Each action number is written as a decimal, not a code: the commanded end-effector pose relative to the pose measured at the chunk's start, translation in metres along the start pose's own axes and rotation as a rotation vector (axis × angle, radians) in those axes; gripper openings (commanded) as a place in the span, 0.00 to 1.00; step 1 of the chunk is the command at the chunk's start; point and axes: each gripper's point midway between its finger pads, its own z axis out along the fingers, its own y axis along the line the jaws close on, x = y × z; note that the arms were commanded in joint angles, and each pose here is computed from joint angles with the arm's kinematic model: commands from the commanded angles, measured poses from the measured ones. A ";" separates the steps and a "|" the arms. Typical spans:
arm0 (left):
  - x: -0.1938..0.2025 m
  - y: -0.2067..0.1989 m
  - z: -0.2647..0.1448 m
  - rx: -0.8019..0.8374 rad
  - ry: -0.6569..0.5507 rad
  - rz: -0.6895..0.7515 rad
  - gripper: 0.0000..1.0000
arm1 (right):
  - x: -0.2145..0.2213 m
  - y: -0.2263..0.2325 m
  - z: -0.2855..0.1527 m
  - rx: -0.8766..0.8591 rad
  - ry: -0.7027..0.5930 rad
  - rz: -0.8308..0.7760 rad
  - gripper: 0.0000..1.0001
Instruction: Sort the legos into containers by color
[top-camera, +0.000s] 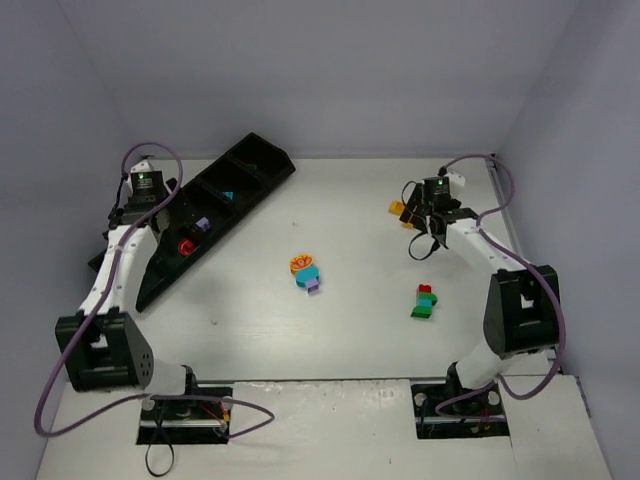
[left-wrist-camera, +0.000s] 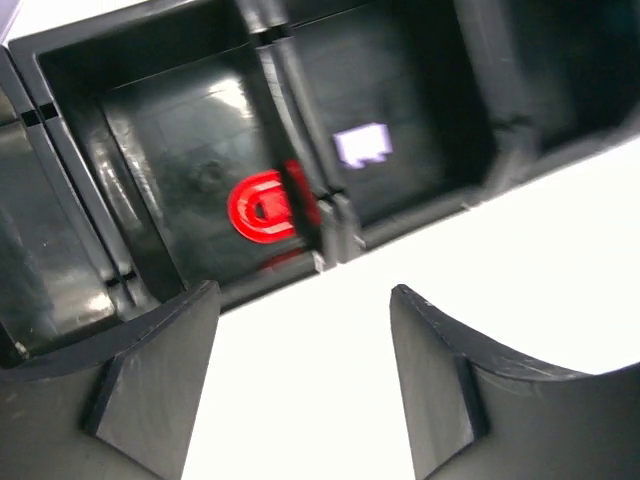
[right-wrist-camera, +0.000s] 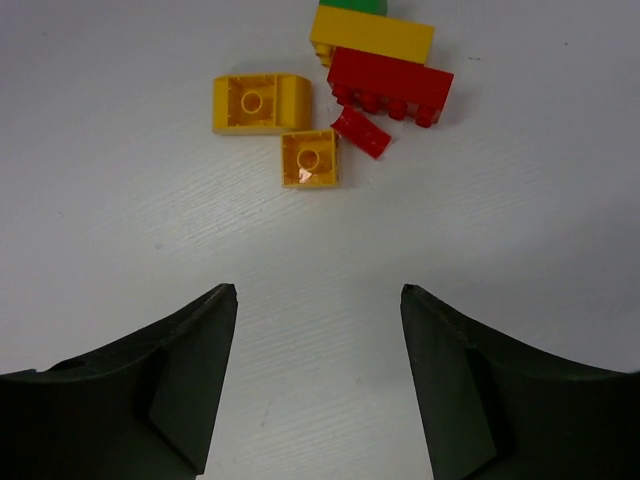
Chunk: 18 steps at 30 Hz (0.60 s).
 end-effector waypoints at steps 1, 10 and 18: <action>-0.011 -0.025 -0.052 0.128 -0.073 -0.007 0.70 | -0.045 0.005 0.011 0.051 -0.119 -0.023 0.64; 0.038 -0.045 -0.113 0.284 -0.021 0.103 0.75 | -0.025 0.006 0.075 0.117 -0.032 -0.061 0.61; 0.061 -0.029 -0.123 0.276 0.001 0.125 0.75 | -0.011 0.004 0.103 0.145 0.009 -0.089 0.56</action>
